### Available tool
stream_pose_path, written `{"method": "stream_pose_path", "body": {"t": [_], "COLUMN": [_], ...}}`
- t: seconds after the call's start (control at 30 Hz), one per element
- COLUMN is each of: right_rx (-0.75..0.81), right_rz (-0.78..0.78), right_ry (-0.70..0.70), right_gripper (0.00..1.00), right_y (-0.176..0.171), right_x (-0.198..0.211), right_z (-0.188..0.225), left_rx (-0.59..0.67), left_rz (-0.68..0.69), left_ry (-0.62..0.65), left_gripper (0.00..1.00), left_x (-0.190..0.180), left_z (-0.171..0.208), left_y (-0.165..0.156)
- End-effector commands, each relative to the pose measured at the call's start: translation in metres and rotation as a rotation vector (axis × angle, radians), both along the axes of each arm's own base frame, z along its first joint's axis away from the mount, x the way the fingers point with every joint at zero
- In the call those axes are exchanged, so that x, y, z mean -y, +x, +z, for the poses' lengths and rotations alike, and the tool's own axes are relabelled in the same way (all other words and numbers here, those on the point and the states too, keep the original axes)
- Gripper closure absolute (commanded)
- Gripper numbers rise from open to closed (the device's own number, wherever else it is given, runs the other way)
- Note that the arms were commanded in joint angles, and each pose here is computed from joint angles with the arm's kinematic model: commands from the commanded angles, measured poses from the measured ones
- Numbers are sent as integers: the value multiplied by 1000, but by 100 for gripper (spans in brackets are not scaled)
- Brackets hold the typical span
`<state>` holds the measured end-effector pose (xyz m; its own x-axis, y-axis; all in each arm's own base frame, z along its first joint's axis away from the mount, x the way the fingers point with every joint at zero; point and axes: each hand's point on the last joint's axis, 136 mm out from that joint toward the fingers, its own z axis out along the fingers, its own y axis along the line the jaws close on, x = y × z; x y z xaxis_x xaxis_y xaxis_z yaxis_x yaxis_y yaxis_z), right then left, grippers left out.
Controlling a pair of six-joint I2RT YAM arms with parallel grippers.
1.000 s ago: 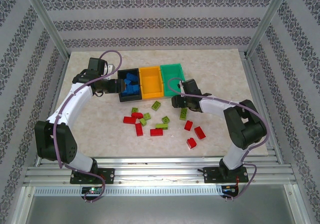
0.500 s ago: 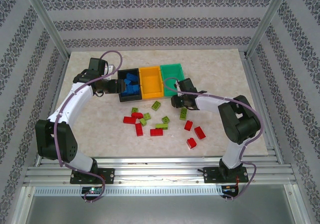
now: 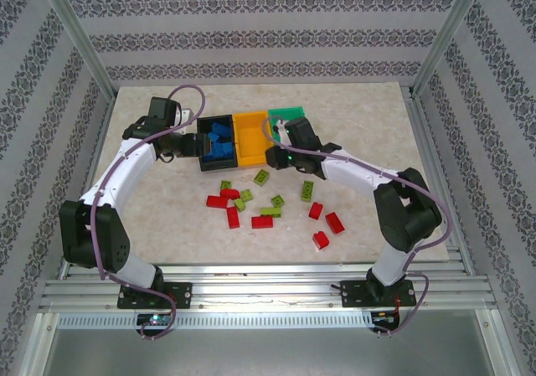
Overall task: Sort the legos into containers by color
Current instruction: Pick up the lego from the center of the table, then place the lego in the container.
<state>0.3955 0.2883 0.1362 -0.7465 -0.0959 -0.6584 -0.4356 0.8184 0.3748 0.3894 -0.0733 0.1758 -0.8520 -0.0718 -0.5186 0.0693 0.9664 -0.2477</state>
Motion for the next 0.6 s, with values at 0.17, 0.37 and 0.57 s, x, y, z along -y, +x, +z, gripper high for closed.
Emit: {"method": "stream_pose_path", "body": {"t": [0.17,0.37,0.57], "right_rx": [-7,-16,-32], "right_rz": [60,78,86], "right_ry": [238,294,307], "right_gripper": [75,66,56], "right_y": [54,82,85], "right_x": [-82,-123,-132], "right_z": [40,47,44], "left_rx": [-5,9,31], "left_rz": [33,37,38], "left_ry": [-55,-68,-61], "left_gripper": [21,21,21], "left_x": [-7,-8,-10], "left_z": [1,5,14], "left_y": [6,6,4]}}
